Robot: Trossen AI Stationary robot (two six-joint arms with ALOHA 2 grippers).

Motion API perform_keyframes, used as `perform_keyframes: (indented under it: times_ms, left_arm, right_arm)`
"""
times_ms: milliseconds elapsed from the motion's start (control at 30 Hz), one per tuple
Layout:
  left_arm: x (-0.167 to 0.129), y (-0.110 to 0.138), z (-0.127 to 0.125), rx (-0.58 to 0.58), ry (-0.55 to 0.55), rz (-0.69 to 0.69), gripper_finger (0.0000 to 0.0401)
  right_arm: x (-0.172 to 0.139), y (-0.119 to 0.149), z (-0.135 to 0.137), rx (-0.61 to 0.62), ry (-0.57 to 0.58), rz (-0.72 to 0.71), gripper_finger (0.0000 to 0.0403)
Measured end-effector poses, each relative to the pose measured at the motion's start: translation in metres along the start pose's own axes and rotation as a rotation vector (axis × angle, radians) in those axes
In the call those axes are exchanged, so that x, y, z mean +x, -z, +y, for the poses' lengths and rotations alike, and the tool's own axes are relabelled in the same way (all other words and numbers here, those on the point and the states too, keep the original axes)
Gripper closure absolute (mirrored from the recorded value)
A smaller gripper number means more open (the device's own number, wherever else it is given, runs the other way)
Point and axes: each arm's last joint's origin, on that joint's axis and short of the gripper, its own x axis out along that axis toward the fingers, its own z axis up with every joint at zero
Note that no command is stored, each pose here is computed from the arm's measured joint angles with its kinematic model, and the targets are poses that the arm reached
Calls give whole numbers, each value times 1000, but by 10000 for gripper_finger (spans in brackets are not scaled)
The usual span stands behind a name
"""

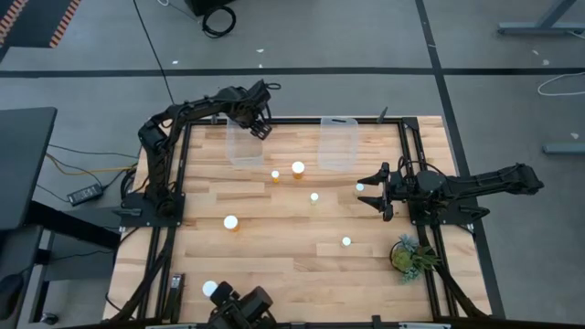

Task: Pick and place medicine bottles into bin by pill shape (circle, oval)
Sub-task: Put the large orange pill bottle into the left transparent bin

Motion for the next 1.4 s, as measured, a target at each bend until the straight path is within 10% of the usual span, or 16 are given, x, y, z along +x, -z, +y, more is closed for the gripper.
perform_keyframes:
  times_ms: [1400]
  left_arm:
    - [6,7,-11,34,-50,-33,184]
  right_arm:
    - [0,0,0,0,0,0,118]
